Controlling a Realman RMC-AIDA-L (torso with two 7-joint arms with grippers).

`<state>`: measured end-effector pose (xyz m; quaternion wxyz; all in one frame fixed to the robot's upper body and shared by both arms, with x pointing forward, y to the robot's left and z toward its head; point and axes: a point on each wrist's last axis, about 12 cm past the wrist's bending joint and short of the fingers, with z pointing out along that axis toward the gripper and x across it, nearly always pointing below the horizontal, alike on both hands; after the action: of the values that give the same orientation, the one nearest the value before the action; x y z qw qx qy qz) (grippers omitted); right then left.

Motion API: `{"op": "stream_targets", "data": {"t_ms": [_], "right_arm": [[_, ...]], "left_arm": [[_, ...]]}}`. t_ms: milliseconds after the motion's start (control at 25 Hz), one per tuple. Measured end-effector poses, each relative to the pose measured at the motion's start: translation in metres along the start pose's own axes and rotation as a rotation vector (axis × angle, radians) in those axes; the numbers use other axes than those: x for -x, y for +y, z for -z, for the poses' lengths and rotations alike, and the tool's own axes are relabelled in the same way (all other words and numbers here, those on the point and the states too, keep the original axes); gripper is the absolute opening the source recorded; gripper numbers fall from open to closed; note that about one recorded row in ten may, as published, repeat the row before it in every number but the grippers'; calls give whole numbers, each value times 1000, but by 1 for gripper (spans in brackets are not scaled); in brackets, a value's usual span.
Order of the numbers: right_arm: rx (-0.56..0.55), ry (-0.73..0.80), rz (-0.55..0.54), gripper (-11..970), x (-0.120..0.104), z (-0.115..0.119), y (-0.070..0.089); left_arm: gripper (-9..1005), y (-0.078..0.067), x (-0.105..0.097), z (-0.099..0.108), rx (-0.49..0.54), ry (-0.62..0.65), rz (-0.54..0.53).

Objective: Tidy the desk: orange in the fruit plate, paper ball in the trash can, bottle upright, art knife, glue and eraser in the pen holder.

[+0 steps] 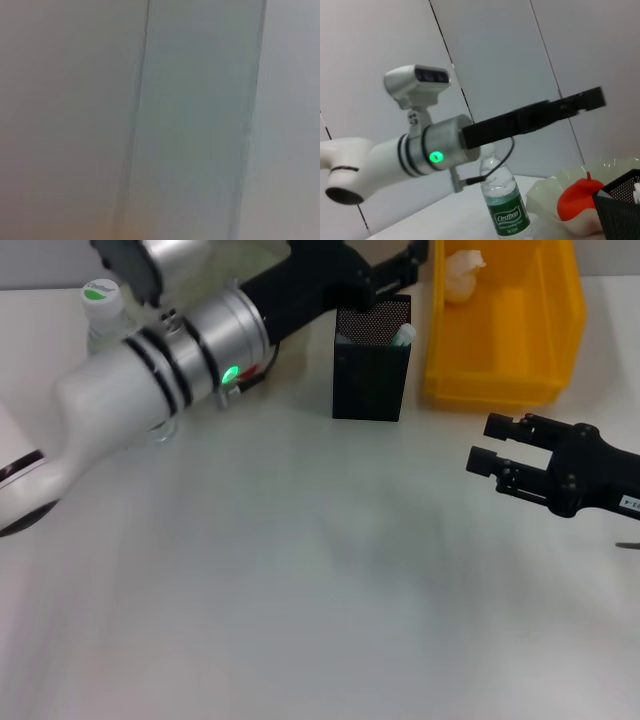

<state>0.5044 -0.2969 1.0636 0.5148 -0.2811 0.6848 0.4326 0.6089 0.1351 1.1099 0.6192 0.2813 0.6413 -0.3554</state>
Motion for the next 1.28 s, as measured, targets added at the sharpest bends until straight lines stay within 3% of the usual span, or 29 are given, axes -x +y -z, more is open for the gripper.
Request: {"op": "stream_targets", "data": {"t_ms": [120,200,240,360,400,440,600,800,1080,1280], "right_arm": [[6,-5,-1,639,1,1,0],[28,-11,-2,639,4,3,2],[28,-11,-2,639,4,3,2],[68,-17,5,639,7,6,5],[103,-15,30,639,9,6,8],[103,-15,30,639,9,6,8],[173,45,81,639,8,0,12],[206,90,83,639,6,-17,13],[199,88,110,640,4,-27,16],[201,91,107,722,4,-27,16]], "left_arm": [[727,-3,0,14,-77,-18,35],[752,0,4,46,-199,-29,103],[761,0,4,46,-199,-29,103],[786,3,4,85,-314,2,136],[786,4,1,110,-372,37,126],[786,4,1,110,-372,37,126],[786,10,-16,147,-390,193,78],[786,17,-28,162,-368,303,59],[786,17,-28,164,-371,315,60],[786,18,-28,167,-369,319,57]]}}
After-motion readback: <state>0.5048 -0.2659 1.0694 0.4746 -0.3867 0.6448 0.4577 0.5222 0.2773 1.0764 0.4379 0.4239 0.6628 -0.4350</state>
